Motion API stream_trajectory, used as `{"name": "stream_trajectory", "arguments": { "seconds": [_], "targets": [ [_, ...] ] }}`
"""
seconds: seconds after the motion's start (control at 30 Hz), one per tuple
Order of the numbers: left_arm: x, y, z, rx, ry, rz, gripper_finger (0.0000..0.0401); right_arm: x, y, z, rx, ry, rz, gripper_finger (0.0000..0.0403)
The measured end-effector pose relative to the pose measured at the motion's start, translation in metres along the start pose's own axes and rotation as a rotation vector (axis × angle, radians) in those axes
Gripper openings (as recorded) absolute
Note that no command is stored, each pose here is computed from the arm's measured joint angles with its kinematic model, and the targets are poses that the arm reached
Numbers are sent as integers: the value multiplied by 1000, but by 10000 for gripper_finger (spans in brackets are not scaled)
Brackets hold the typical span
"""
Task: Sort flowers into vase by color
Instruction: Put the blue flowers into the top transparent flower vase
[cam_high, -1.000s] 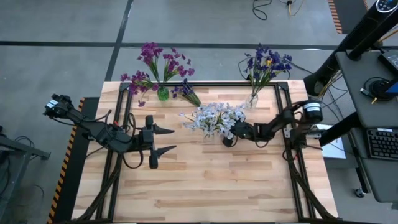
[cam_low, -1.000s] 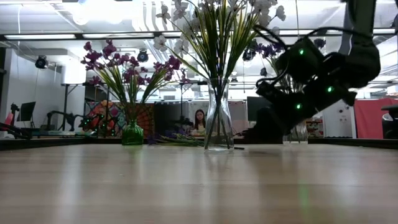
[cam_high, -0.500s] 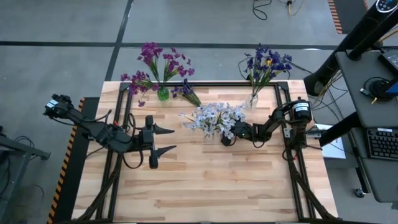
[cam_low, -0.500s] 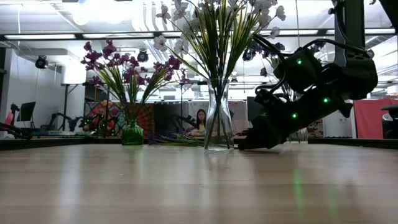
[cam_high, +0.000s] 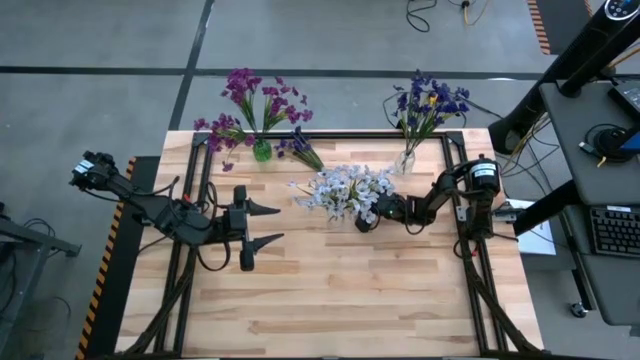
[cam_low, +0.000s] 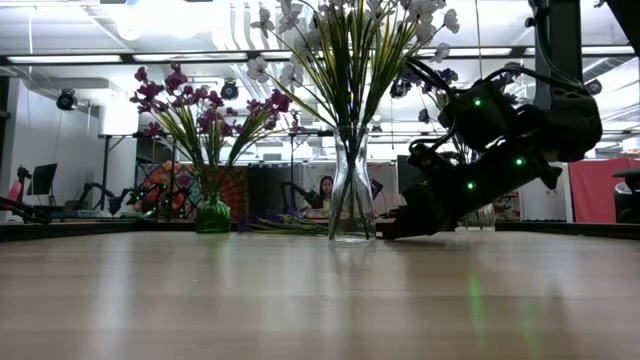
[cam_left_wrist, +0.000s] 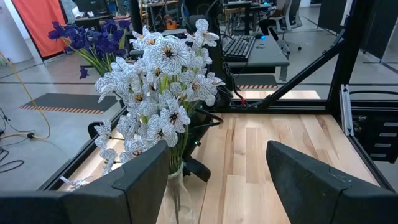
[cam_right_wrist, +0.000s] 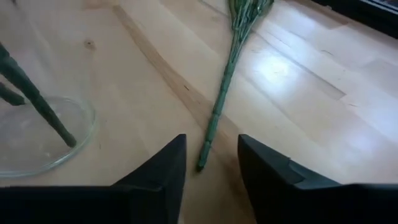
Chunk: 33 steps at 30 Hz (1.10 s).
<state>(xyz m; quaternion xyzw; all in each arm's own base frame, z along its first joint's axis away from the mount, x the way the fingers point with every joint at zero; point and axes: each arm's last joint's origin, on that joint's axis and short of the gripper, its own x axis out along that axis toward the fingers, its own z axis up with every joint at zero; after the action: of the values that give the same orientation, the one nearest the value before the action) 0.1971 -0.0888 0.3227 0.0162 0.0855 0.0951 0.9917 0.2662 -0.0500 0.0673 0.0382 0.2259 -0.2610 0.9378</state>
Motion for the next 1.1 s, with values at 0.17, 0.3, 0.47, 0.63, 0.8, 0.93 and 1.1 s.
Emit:
{"name": "stream_trajectory", "arguments": {
  "seconds": [0.17,0.3,0.47,0.63,0.8,0.93,1.1],
  "targets": [
    [0,0,0,0,-1,0,251,0,0,0,-3,3,21,97],
    [0,0,0,0,-1,0,251,0,0,0,-5,3,22,62],
    [0,0,0,0,-1,1,251,0,0,0,-6,4,22,24],
    [0,0,0,0,-1,1,251,0,0,0,-4,7,21,10],
    [0,0,0,0,-1,1,251,0,0,-1,-4,16,19,9],
    [0,0,0,0,-1,1,251,-3,-1,0,5,18,19,9],
    [0,0,0,0,0,1,251,-9,-3,7,17,33,-5,9]
  ]
}}
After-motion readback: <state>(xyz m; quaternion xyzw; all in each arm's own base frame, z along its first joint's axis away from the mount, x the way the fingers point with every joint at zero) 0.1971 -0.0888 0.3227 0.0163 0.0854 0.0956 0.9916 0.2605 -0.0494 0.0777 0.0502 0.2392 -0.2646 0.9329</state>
